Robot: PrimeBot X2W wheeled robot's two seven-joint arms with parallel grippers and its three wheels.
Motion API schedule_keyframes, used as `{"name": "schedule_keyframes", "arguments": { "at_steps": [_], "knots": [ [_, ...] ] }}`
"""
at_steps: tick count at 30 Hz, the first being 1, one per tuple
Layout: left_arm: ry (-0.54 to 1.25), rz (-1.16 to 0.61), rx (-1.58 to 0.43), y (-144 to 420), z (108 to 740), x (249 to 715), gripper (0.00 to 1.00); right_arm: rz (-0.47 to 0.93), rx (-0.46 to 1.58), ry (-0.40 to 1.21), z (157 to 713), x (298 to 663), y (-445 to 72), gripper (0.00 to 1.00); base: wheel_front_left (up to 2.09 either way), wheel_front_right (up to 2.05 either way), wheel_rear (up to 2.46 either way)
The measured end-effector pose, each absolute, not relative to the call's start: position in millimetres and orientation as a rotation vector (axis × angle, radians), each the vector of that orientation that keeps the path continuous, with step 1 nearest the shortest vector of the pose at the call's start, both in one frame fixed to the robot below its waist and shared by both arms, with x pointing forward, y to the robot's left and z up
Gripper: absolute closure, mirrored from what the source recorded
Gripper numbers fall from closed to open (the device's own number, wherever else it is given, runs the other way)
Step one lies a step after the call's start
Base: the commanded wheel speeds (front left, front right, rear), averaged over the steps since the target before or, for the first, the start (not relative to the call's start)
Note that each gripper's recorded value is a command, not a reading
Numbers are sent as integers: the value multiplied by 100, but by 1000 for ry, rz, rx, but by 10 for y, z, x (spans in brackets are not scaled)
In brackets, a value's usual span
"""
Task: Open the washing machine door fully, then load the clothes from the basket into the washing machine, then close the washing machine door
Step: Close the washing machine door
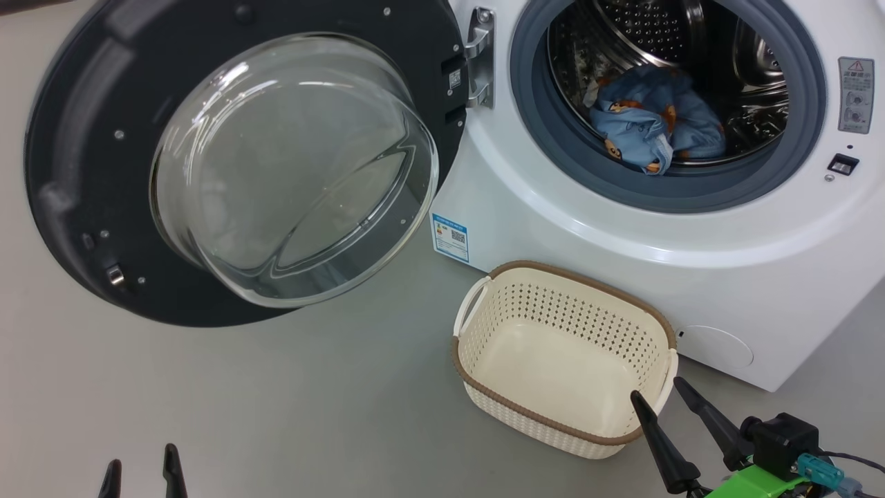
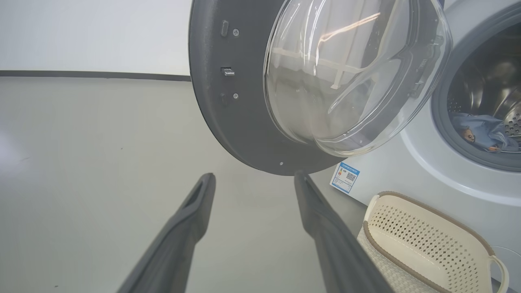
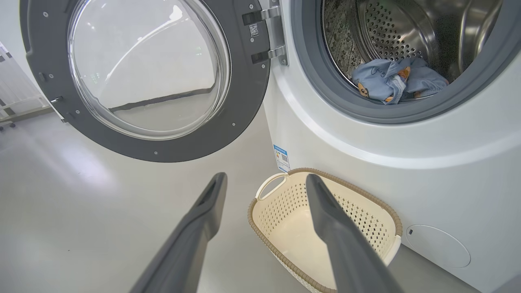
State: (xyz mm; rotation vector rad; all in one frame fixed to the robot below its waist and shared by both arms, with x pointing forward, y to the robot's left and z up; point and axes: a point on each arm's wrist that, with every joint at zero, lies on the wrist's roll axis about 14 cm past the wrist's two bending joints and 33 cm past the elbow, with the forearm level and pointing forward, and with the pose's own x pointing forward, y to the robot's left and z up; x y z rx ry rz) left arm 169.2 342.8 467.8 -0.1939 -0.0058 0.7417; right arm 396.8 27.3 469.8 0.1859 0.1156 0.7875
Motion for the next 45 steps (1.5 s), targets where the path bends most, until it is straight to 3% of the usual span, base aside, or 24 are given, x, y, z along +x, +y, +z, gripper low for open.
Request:
{"name": "schedule_keyframes", "arguments": {
  "at_steps": [9, 10, 11, 12, 13, 17, 24, 28, 32, 39, 45],
  "knots": [
    [-12, 769, -209, 3444, 4691, 1638, 0, 808, 182, 122, 4677, 3985, 331, 0, 0, 0, 0],
    [-18, 773, -213, 3454, 4705, 1636, 22, 808, 182, 123, 4675, 3986, 329, 0, 0, 0, 0],
    [-26, 777, -209, 3470, 4730, 1633, 54, 807, 183, 123, 4673, 3987, 327, 0, 0, 0, 0],
    [-39, 784, -210, 3498, 4765, 1625, 72, 805, 184, 124, 4671, 3989, 324, 0, 0, 0, 0],
    [-55, 792, -207, 3531, 4812, 1618, 100, 803, 185, 124, 4670, 3993, 318, 0, 0, 0, 0],
    [-173, 802, -158, 3722, 5182, 1645, 100, 784, 193, 124, 4663, 4030, 277, 0, 0, 0, 0],
    [-534, 746, -26, 4240, 6388, 1854, 100, 731, 213, 123, 4635, 4116, 143, 0, 0, 0, 0],
    [-662, 734, -77, 4588, 6801, 1956, 100, 711, 226, 127, 4609, 4126, 89, 0, 0, 0, 0],
    [-665, 709, -125, 4878, 6948, 2146, 100, 696, 233, 133, 4568, 4143, 42, 0, 0, 0, 0],
    [-580, 697, -403, 5359, 6953, 2574, 100, 664, 247, 158, 4439, 4189, -64, 0, 0, 0, 0],
    [-347, 639, -625, 5422, 6603, 3001, 100, 639, 246, 170, 4357, 4259, -169, 0, 0, 0, 0]
  ]
}}
